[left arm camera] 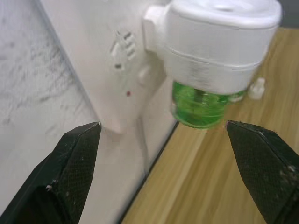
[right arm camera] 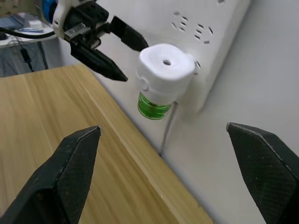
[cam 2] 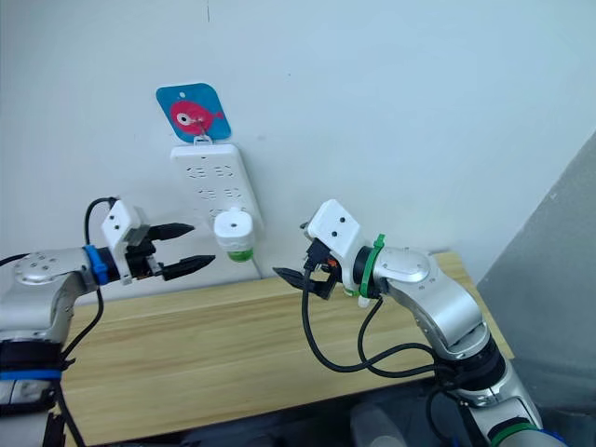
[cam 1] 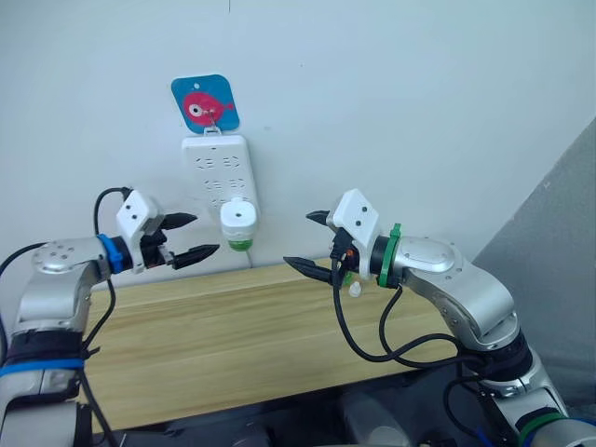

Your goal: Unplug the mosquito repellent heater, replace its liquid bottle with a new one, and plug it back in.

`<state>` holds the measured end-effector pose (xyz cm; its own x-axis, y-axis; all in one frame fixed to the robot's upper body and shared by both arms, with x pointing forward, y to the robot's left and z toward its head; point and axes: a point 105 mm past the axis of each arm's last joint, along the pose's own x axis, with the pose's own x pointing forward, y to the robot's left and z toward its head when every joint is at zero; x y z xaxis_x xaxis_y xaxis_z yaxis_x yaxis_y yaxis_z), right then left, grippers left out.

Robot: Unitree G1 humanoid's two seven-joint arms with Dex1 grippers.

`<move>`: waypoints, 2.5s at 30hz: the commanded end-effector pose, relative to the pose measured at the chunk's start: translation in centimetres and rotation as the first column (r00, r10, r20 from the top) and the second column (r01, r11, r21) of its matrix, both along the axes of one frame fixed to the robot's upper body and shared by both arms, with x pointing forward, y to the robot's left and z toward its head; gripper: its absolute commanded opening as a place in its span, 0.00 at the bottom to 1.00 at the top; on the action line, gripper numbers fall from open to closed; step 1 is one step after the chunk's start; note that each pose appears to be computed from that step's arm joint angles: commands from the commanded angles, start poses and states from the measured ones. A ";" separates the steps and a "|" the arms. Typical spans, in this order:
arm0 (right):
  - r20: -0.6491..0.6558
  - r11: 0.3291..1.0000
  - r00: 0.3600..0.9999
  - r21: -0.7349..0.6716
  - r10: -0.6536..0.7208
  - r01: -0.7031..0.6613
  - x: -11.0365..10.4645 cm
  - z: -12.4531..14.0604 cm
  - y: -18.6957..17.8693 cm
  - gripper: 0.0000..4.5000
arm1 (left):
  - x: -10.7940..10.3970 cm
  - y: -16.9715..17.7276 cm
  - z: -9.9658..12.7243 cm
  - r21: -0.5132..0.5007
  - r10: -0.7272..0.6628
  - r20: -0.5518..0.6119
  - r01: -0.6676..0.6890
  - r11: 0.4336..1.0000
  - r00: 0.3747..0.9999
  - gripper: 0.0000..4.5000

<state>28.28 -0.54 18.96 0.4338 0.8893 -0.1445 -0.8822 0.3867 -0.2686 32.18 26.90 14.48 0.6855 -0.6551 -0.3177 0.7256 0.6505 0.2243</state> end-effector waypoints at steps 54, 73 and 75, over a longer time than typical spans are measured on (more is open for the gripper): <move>0.043 0.990 0.992 0.080 -0.119 0.115 4.8 -2.7 6.2 0.01 | -9.8 -7.0 1.9 -0.160 -0.042 0.103 0.058 0.985 0.994 1.00; 0.011 0.957 0.962 0.102 -0.274 0.272 7.0 -2.5 5.2 0.01 | -9.4 -7.0 1.6 -0.162 -0.055 0.089 0.069 0.984 0.995 1.00; 0.008 0.961 0.966 0.103 -0.259 0.257 6.8 -2.5 5.3 0.01 | -9.5 -7.0 1.4 -0.163 -0.055 0.087 0.068 0.984 0.995 1.00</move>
